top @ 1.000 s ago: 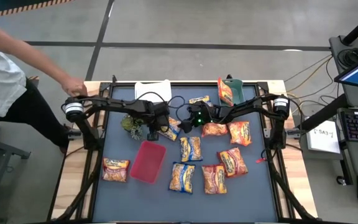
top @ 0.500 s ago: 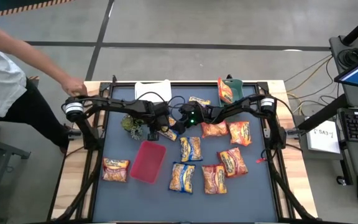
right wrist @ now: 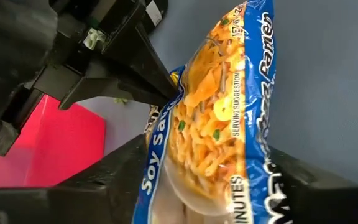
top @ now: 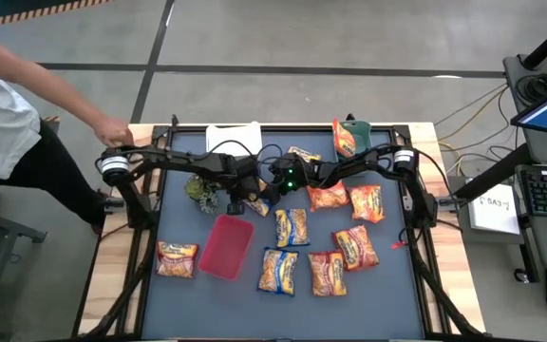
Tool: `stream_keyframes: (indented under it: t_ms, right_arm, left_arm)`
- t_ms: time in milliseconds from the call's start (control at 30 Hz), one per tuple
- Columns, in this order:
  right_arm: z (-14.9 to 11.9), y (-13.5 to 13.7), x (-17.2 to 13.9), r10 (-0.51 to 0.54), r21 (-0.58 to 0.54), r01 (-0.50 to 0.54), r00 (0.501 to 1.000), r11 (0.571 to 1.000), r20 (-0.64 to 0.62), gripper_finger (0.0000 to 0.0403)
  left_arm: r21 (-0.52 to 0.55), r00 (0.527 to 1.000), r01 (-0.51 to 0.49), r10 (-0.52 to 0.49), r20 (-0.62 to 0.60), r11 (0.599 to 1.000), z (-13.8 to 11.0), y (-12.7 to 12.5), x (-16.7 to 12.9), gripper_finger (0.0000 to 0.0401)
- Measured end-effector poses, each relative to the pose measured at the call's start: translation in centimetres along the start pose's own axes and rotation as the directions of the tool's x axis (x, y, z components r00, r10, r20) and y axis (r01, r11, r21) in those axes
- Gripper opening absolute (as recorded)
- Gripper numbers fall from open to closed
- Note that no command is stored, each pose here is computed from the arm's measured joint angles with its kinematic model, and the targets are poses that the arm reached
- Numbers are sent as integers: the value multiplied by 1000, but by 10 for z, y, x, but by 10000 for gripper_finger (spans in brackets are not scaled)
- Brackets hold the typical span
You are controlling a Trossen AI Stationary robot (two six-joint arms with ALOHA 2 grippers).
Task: Sort Maruchan noodles
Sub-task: Put the left blue noodle pack into the red bin
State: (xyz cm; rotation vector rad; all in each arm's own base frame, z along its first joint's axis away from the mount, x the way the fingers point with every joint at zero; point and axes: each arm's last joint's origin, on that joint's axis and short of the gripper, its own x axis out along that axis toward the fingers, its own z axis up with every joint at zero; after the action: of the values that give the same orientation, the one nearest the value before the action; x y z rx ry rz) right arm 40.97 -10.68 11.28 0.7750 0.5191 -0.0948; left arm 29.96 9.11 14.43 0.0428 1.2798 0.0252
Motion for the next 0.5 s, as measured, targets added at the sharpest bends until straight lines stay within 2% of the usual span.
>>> stream_keyframes:
  t_ms: [267,500]
  right_arm:
    - [0,1,-1,17,-24,-18,1000,1000,-17,124]
    - [4,11,-13,38,-129,-38,999,991,-6,77]
  left_arm:
    - [1,1000,-6,6,17,1000,0,0,-5,0]
    - [4,996,-28,28,88,1000,0,-2,-39,0]
